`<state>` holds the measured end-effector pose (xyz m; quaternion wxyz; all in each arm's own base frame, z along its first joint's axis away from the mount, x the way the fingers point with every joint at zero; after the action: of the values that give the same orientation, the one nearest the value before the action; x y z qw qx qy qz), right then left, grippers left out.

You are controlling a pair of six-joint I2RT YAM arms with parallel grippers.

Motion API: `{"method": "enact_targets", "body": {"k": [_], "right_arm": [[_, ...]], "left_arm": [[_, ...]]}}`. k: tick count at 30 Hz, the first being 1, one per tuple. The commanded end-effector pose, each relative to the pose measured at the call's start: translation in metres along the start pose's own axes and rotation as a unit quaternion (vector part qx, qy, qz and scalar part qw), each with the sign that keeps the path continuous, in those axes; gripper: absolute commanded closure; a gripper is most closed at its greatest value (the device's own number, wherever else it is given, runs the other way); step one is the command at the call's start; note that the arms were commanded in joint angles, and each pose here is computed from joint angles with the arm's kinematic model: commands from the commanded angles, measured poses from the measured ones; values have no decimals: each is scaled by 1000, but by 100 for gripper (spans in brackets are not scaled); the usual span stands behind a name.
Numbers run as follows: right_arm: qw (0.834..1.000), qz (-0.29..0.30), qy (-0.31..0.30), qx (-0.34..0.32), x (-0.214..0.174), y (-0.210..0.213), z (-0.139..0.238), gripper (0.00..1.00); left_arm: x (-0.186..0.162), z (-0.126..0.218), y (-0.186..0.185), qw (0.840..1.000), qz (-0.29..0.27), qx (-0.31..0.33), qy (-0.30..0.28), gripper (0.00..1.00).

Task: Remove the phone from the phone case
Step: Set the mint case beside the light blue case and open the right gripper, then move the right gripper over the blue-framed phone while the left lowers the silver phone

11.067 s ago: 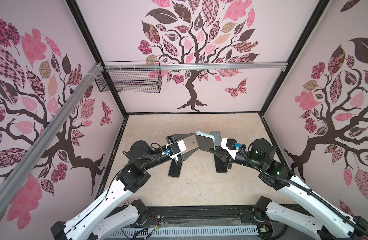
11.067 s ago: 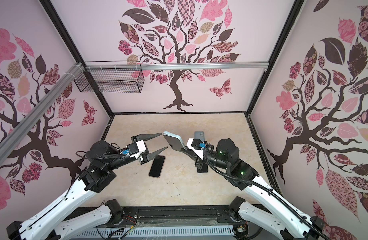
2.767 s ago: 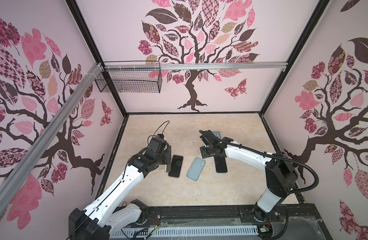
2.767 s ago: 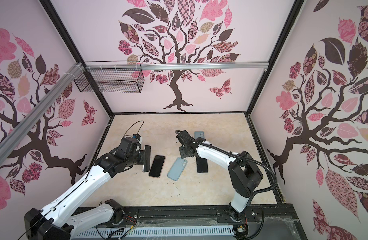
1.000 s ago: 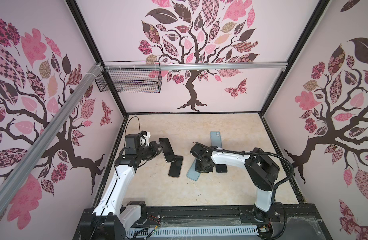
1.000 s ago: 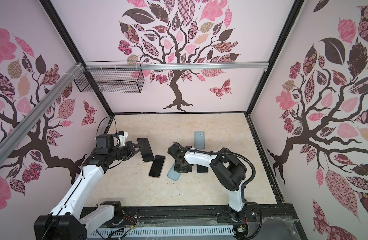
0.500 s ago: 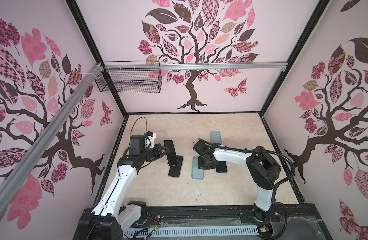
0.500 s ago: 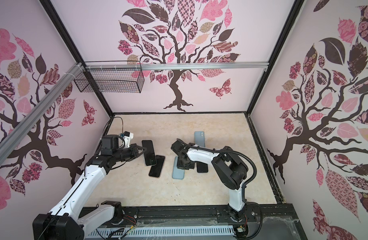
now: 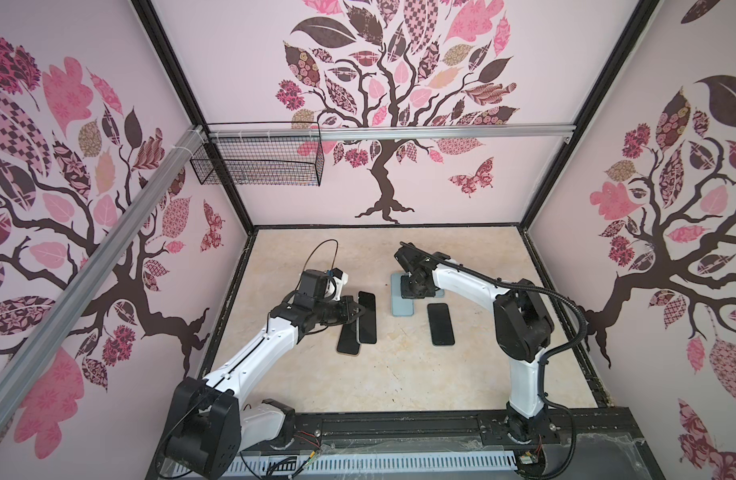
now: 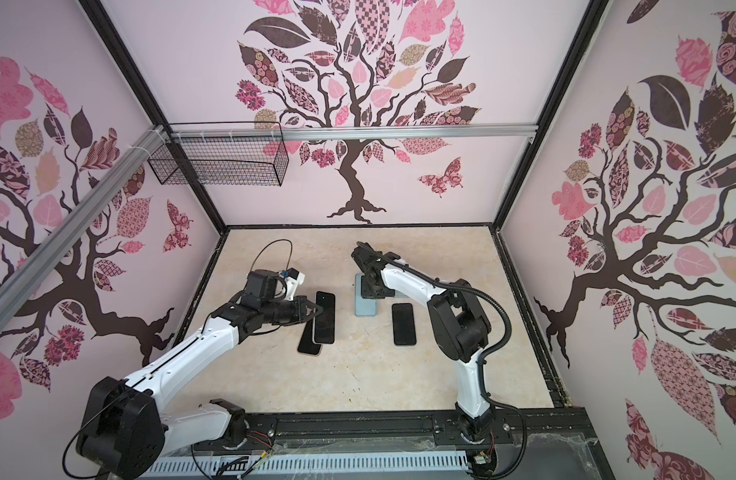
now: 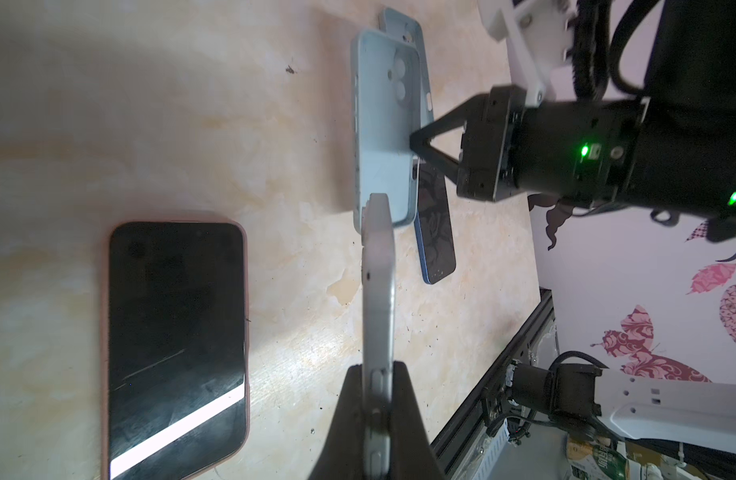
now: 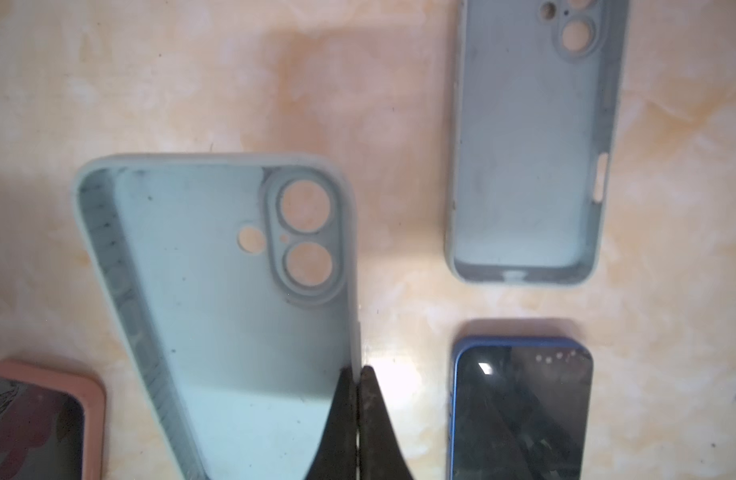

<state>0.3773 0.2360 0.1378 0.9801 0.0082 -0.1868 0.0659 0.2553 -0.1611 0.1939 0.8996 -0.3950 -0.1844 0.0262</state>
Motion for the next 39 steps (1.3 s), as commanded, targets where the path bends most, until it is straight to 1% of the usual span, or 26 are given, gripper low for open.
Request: {"method": "enact_targets", "body": {"k": [1,6,12,22,24,26,30,31,33,36,37,39], "right_arm": [[998,26,38,-33,9,-15,-25,100],[998,23,39,-47,39,-27,-39,100],[998,15,45,-45,59,-34,-53,100],[998,11,61,-32,64,-29,-72,100],[997,10,64,-33,63,-29,-71,98],[996,9,81,-41,56,-30,-85,94],[997,7,70,-32,62,-28,-76,81],[998,4,51,-24,71,-26,-61,77],[999,2,37,-12,77,-26,-44,73],[1000,-3,16,11,83,-24,-16,71],[1000,-5,12,18,81,-24,-8,71],[999,-11,-14,45,75,-26,15,73]], "left_arm": [[18,-3,-16,999,-18,-28,-32,100],[20,-11,-15,999,-15,-32,-24,100],[18,-14,-12,999,-19,-28,-17,100],[14,-12,-9,999,-16,-26,-17,100],[12,-12,-8,999,-16,-26,-16,100],[11,-12,-7,999,-15,-25,-15,100],[11,-12,-7,999,-13,-28,-16,100],[11,-11,-8,999,-13,-30,-17,100],[11,-10,-9,999,-15,-33,-20,100],[12,-9,-12,999,-15,-43,-25,100],[12,-10,-12,998,-14,-48,-25,100],[11,-11,-16,997,-14,-74,-27,100]]}}
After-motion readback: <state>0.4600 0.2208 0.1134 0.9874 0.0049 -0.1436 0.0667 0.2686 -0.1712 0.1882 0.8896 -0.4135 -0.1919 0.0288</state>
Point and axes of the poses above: each gripper's point midway between its finger pads, its own z axis back along the fingers, its own y axis along the line the jaws close on, x = y × z, the point moved 7 cm from there along z, back along the fingers, and after that the axes turned 8 degrees about z, right-handed, at the moved point
